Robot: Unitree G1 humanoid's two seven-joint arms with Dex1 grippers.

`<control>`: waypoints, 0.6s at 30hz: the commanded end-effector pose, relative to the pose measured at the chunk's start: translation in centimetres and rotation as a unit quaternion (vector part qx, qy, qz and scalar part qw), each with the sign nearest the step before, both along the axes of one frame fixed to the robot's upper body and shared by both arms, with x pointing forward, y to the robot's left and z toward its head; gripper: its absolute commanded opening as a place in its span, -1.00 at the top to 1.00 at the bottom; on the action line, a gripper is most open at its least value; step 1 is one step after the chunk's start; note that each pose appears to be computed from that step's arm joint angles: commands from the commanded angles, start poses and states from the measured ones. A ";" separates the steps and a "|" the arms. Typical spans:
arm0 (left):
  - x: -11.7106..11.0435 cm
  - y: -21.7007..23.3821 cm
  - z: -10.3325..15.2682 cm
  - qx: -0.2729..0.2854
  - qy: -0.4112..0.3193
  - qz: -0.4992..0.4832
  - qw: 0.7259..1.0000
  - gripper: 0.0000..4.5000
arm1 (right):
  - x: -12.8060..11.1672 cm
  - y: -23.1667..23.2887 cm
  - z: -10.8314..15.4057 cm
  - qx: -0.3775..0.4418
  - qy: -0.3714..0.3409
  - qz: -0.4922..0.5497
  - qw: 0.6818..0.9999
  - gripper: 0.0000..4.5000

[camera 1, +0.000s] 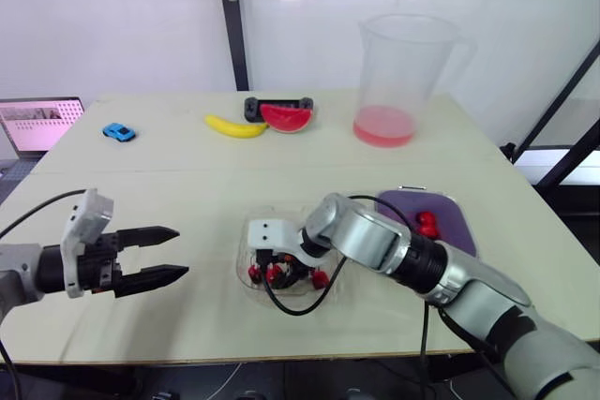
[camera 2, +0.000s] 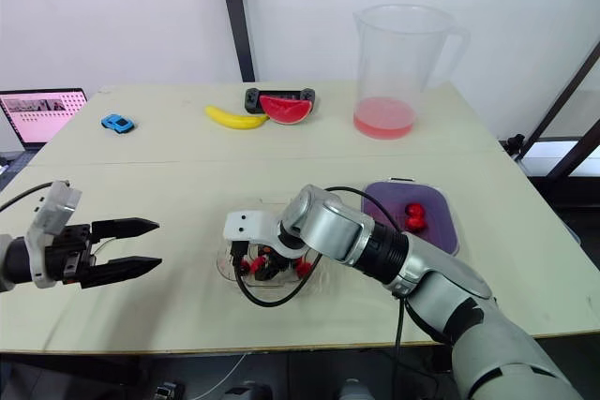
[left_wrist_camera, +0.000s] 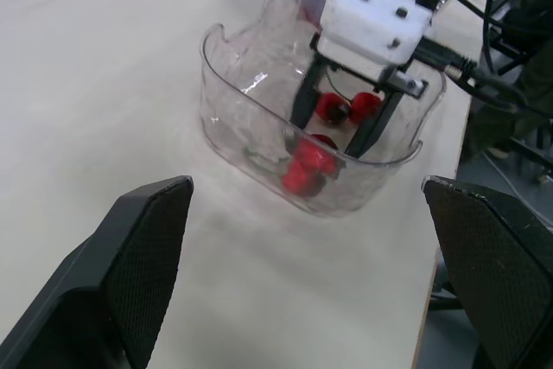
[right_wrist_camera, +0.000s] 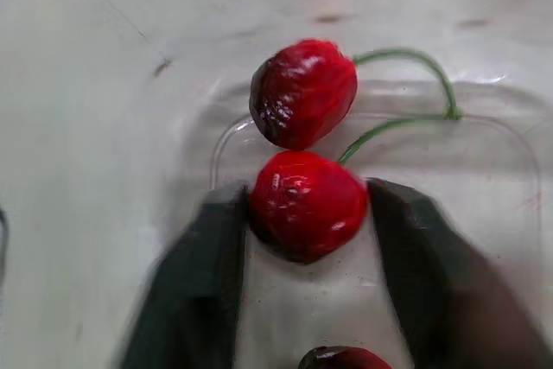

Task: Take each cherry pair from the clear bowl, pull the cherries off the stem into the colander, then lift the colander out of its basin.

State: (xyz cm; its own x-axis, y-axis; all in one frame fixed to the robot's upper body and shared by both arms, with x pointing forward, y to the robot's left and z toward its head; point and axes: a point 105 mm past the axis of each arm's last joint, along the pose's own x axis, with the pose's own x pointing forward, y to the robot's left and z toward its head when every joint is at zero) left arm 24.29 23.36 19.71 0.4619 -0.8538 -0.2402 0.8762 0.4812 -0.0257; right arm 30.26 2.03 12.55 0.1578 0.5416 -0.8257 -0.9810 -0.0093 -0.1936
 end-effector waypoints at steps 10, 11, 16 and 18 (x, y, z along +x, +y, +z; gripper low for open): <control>1.4 0.3 1.7 -0.011 -0.049 0.024 0.998 -1.00 | 0.0 0.2 4.9 0.080 -0.034 0.025 0.996 0.39; 1.6 0.2 2.0 -0.027 -0.049 0.026 0.998 -1.00 | -0.1 -0.1 5.7 0.091 -0.034 0.027 0.995 0.39; 2.1 -1.1 3.9 -0.105 -0.061 0.018 0.992 -1.00 | 0.4 -2.0 10.9 0.193 -0.125 0.041 0.972 0.39; 2.6 -1.4 4.6 -0.130 -0.068 0.019 0.989 -1.00 | 0.1 -2.8 11.9 0.216 -0.171 0.055 0.960 0.39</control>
